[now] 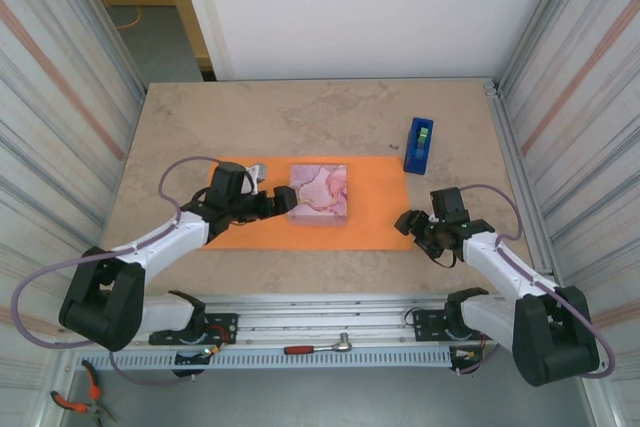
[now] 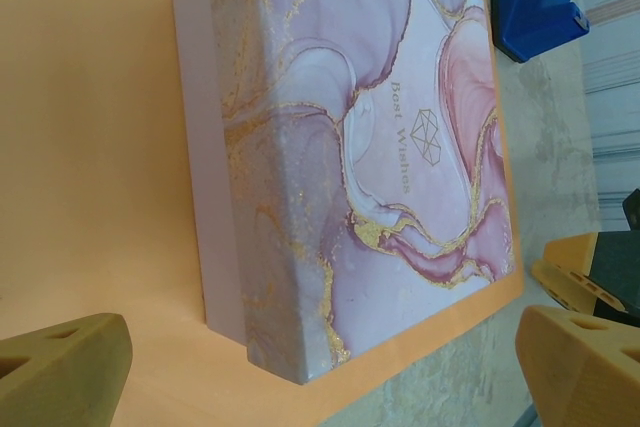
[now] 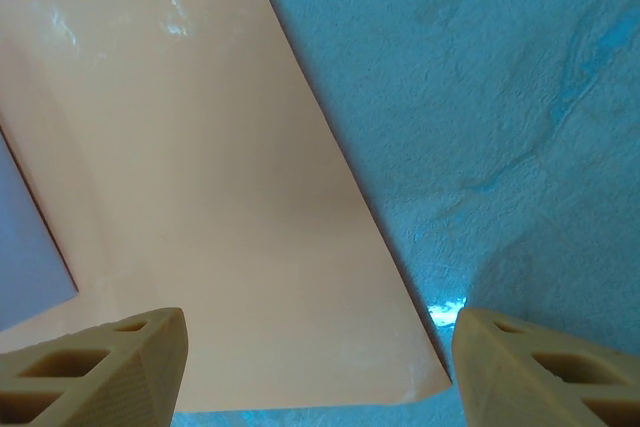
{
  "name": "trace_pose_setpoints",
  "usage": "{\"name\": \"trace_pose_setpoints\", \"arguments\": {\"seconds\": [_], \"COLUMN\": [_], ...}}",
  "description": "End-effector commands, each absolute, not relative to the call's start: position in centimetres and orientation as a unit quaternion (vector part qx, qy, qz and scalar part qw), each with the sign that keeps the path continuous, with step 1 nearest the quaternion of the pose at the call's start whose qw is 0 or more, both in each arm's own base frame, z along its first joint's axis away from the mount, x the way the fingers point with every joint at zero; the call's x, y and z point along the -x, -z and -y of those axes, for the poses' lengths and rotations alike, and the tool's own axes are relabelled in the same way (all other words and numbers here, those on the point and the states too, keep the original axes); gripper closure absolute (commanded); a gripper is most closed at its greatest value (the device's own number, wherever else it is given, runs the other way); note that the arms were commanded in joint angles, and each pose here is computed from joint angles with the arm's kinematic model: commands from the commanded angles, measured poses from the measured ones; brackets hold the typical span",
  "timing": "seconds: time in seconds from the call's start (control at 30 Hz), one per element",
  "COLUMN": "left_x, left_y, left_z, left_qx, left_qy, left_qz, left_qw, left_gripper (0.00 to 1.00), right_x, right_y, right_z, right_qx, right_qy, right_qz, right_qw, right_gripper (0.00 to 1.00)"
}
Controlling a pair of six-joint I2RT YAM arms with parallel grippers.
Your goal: Wrap the gift box in paper
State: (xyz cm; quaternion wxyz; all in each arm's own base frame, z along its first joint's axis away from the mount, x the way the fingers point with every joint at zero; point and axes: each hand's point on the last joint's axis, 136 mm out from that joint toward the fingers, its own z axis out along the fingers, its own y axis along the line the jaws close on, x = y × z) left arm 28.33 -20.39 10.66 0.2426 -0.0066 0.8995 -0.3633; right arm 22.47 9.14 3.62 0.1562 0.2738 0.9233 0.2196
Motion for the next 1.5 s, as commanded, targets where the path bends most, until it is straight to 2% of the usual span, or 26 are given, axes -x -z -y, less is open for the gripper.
{"name": "trace_pose_setpoints", "arguments": {"seconds": [0.0, 0.37, 0.9, 1.0, 1.07, 1.3, 1.47], "left_x": [-28.2, -28.5, -28.8, -28.9, -28.9, -29.0, -29.1], "left_y": [-11.2, -11.3, -10.8, -10.8, -10.9, -11.5, -11.6], "left_z": [20.3, 20.1, 19.6, 19.6, 19.5, 19.4, 19.2], "left_qx": [-0.007, -0.005, 0.0, 0.001, 0.001, 0.003, 0.006], "left_qy": [0.369, 0.375, 0.382, 0.384, 0.385, 0.389, 0.388], "left_qz": [-0.895, -0.892, -0.89, -0.889, -0.889, -0.885, -0.885], "left_qw": [0.25, 0.251, 0.249, 0.249, 0.25, 0.256, 0.258], "left_gripper": [0.01, 0.01, 0.01, 0.01, 0.01, 0.01, 0.01], "right_x": [-22.3, -23.8, -28.9, -29.7, -29.9, -28.5, -28.0], "right_y": [-3.5, -3.9, -7.7, -7.9, -7.8, -7.3, -7.9], "right_z": [-9.2, -13.2, -14.4, -14.0, -13.7, -13.2, -14.4], "right_qx": [-0.279, -0.22, -0.177, -0.179, -0.181, -0.189, -0.175], "right_qy": [-0.211, -0.237, -0.281, -0.277, -0.272, -0.26, -0.279], "right_qz": [-0.925, -0.936, -0.912, -0.913, -0.917, -0.923, -0.92], "right_qw": [0.148, 0.141, 0.24, 0.239, 0.23, 0.211, 0.211], "right_gripper": [0.3, 0.37, 0.35, 0.37, 0.4, 0.6, 0.86]}}
